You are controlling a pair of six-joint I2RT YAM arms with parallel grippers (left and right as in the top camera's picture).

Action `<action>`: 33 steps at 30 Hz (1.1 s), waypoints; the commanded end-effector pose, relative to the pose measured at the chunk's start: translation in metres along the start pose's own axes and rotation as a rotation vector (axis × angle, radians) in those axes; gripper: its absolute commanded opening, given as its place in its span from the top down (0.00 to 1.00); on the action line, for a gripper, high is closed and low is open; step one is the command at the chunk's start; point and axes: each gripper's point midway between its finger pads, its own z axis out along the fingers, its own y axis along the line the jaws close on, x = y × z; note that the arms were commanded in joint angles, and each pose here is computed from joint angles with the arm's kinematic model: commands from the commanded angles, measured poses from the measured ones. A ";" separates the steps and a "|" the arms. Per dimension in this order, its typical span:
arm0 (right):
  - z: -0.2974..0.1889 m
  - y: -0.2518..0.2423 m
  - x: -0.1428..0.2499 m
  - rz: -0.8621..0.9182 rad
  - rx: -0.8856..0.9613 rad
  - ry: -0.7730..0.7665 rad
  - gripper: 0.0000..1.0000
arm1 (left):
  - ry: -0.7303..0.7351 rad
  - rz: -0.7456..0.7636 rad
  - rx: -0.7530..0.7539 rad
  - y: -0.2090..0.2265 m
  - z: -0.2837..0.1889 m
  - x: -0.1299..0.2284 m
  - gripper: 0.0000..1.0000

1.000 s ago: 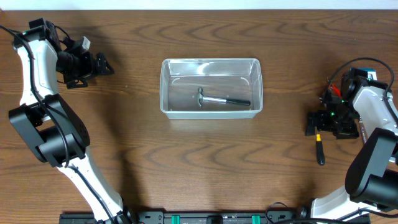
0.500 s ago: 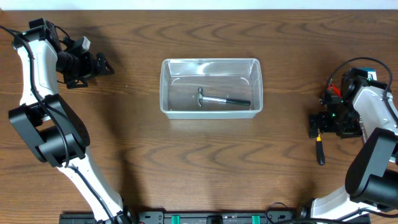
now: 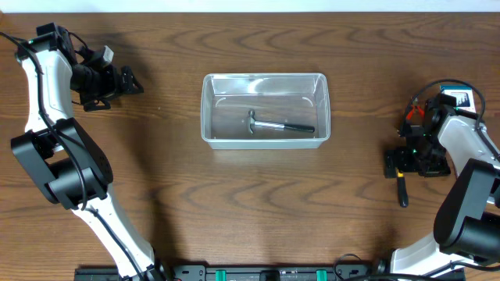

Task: Pack container
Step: 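Lower the right gripper and close it on the screwdriver handle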

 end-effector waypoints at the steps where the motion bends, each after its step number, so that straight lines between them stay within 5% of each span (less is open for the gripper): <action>1: 0.008 -0.002 0.006 -0.035 0.000 0.018 0.01 | -0.043 0.019 -0.012 -0.005 -0.017 -0.006 0.02; 33: 0.020 0.006 -0.004 0.007 -0.033 -0.045 0.01 | -0.043 0.019 -0.012 -0.005 -0.017 -0.006 0.02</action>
